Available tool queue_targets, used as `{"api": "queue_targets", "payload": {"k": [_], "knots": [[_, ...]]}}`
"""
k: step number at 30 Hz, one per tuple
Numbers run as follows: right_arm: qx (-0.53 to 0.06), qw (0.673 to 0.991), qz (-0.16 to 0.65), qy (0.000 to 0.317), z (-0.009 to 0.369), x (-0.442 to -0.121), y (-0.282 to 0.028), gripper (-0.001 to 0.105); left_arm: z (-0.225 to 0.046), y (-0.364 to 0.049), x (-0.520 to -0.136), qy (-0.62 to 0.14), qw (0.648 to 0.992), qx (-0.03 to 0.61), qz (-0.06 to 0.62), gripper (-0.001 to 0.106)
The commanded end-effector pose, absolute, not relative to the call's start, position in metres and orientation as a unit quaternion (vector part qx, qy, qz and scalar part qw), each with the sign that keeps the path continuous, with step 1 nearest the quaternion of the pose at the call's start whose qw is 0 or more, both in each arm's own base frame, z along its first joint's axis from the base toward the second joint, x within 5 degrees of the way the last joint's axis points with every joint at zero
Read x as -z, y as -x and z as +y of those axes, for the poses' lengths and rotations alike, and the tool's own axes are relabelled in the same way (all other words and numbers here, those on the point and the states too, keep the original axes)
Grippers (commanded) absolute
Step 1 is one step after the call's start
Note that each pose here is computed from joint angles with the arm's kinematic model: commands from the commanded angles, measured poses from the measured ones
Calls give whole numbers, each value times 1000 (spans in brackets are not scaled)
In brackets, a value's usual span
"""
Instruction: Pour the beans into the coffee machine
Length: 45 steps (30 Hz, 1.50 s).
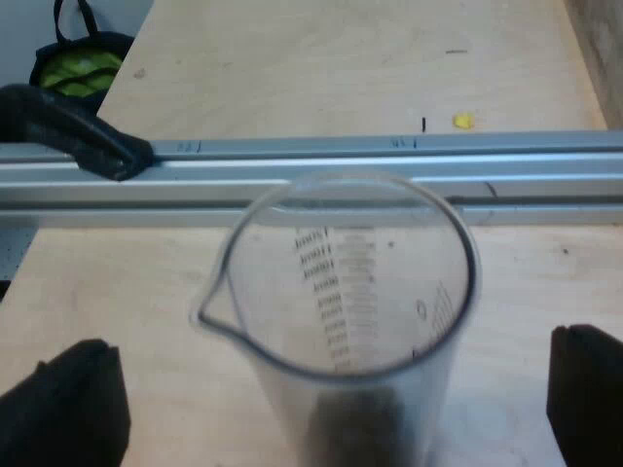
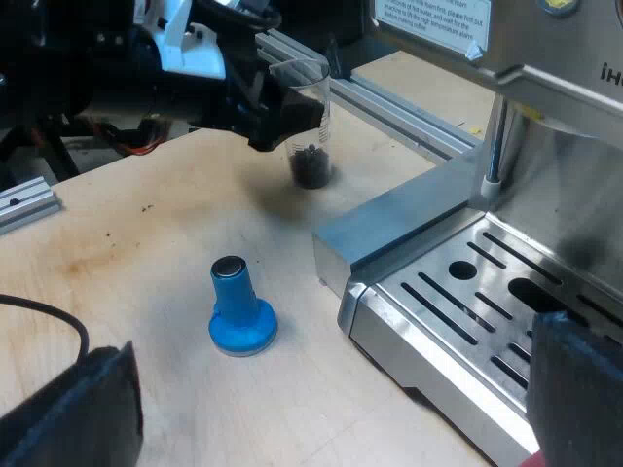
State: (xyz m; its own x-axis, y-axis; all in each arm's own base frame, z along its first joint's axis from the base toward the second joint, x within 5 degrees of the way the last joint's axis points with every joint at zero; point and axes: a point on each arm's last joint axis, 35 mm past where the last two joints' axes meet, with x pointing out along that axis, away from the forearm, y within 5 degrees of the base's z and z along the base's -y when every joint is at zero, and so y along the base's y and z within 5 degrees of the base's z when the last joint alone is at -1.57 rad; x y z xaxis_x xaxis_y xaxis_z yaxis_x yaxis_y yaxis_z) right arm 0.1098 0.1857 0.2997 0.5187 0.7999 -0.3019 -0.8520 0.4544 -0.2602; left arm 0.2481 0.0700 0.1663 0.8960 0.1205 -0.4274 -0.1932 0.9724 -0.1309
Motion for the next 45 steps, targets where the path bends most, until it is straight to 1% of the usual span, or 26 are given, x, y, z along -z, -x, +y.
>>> {"api": "queue_targets", "payload": {"k": [1,13,20,21,23,28,32,34,35,40,43,45], "knots": [[-486,851,64,191,186,-301,-110,81,73,-256,-169,85,971,-81,209,88],[-486,851,64,191,186,-301,-110,81,78,-276,-167,86,970,-81,214,88],[-486,851,64,191,186,-301,-110,81,79,-278,-167,86,970,-81,214,88],[-486,851,64,191,186,-301,-110,81,79,-278,-167,86,970,-81,214,86],[-486,851,64,191,186,-301,-110,81,79,-278,-167,86,970,-82,214,80],[-485,851,64,191,186,-301,-110,81,80,-278,-167,84,969,-90,214,54],[-485,851,64,191,186,-301,-110,81,80,-278,-167,84,969,-90,214,44],[-485,851,64,191,186,-301,-110,81,80,-278,-167,84,969,-90,214,34],[-485,851,64,191,186,-301,-110,81,80,-278,-167,84,969,-90,214,32],[-485,851,64,191,186,-301,-110,81,80,-278,-168,84,969,-90,213,15],[-485,851,64,191,186,-301,-110,81,80,-278,-171,82,971,-90,207,8],[-485,851,64,191,186,-301,-110,81,79,-277,-176,81,972,-90,201,7]]}}
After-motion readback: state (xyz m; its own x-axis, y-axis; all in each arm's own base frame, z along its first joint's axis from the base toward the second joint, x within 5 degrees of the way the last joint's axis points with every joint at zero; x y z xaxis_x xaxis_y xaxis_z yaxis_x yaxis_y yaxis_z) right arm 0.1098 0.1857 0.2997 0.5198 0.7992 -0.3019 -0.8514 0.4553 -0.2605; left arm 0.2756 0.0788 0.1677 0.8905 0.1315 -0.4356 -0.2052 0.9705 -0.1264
